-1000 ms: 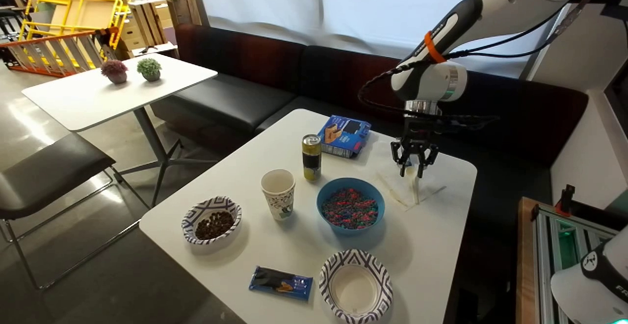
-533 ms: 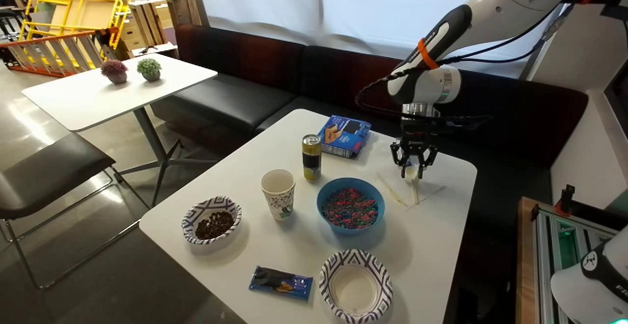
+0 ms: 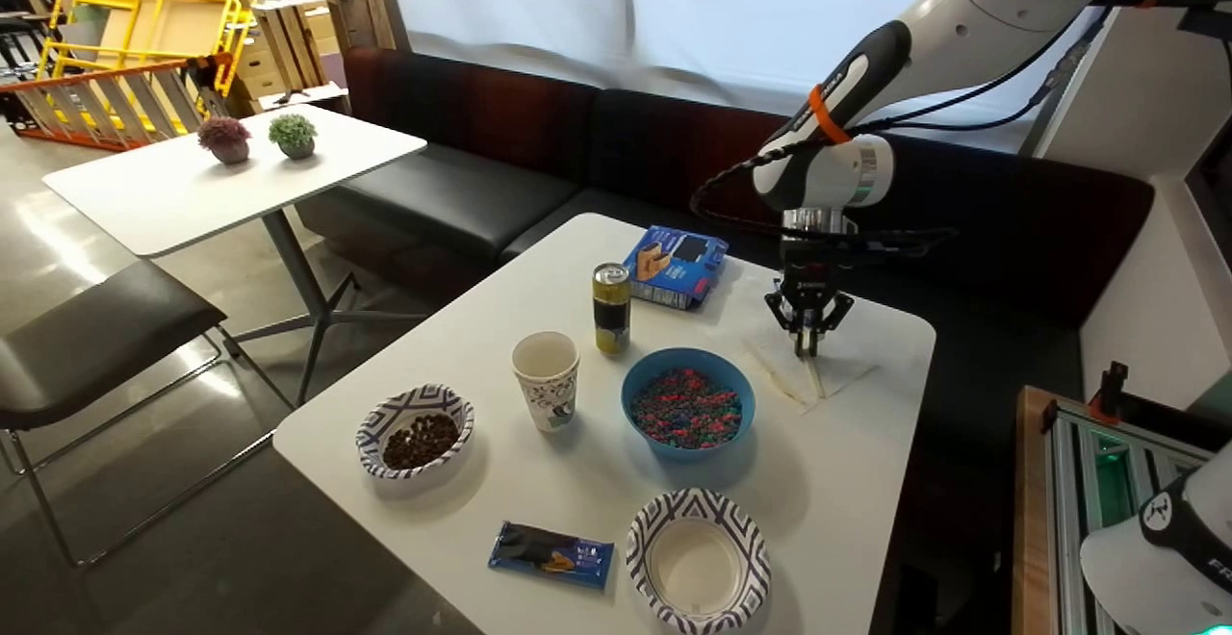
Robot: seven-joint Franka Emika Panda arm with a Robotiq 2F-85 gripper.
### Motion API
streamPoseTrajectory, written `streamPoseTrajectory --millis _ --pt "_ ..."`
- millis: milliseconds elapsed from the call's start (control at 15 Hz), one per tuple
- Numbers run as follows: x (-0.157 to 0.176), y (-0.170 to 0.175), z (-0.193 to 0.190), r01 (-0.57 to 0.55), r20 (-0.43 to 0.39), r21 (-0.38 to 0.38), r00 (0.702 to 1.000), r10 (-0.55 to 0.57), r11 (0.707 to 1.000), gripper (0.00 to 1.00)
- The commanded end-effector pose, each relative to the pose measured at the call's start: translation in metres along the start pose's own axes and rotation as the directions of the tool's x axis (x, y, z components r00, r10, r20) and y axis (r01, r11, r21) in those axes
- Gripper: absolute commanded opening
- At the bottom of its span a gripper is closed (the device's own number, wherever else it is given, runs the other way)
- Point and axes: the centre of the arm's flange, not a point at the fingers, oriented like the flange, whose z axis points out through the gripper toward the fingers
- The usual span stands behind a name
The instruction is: Move the white spoon to the back left.
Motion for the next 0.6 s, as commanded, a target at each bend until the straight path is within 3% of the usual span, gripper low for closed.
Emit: streamPoseTrajectory --millis 0,267,533 --pt "-0.019 0.003 -0.003 0.002 0.002 -0.015 1.000 -0.002 1.000 0.02" --pt "-0.051 0.009 -0.015 0.030 -0.012 0.002 0.999 -0.030 1.000 0.04" --pt "-0.100 0.004 -0.048 0.034 0.003 0.081 0.999 -0.035 0.996 0.04"
